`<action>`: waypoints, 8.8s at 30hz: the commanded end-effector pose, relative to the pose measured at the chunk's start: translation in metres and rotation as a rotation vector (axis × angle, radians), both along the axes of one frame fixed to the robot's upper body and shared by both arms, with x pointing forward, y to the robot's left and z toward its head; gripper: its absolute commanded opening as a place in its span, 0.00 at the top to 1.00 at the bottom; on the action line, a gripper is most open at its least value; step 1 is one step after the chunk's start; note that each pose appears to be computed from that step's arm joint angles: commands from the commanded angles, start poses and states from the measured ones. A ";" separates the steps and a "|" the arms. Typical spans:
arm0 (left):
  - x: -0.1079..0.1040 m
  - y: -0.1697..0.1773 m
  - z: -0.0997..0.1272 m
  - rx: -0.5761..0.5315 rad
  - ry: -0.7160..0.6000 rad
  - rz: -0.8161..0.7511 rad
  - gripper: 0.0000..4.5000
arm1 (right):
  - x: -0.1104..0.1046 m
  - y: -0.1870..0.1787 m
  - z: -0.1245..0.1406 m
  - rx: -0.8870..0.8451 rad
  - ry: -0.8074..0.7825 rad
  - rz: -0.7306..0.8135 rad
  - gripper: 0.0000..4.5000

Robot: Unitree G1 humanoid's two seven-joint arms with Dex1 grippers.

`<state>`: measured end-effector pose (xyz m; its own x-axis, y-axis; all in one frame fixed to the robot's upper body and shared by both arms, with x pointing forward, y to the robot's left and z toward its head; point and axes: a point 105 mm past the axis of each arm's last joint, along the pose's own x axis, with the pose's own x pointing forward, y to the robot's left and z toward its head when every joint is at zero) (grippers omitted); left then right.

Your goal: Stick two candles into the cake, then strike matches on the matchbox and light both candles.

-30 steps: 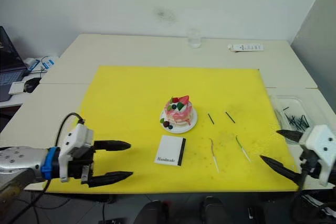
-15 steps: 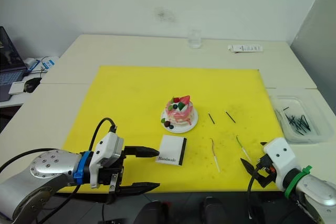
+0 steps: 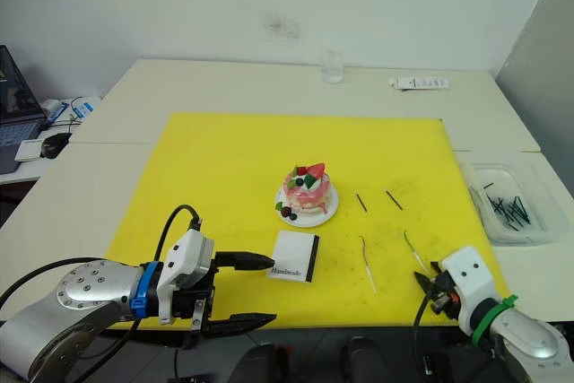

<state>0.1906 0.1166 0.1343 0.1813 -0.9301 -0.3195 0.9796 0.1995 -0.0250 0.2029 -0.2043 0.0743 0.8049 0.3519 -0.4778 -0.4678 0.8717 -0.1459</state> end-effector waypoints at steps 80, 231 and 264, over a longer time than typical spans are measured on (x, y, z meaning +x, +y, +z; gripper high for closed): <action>0.088 -0.022 0.139 -0.766 0.151 0.264 1.00 | 0.037 0.111 0.173 0.530 -0.169 0.579 0.23; 0.007 -0.022 0.026 -0.038 -0.152 -0.155 0.00 | 0.003 0.080 0.020 -0.012 0.047 0.187 0.88; 0.003 -0.049 0.022 -0.125 -0.206 -0.167 0.00 | 0.011 -0.066 0.059 -0.364 0.146 0.321 0.99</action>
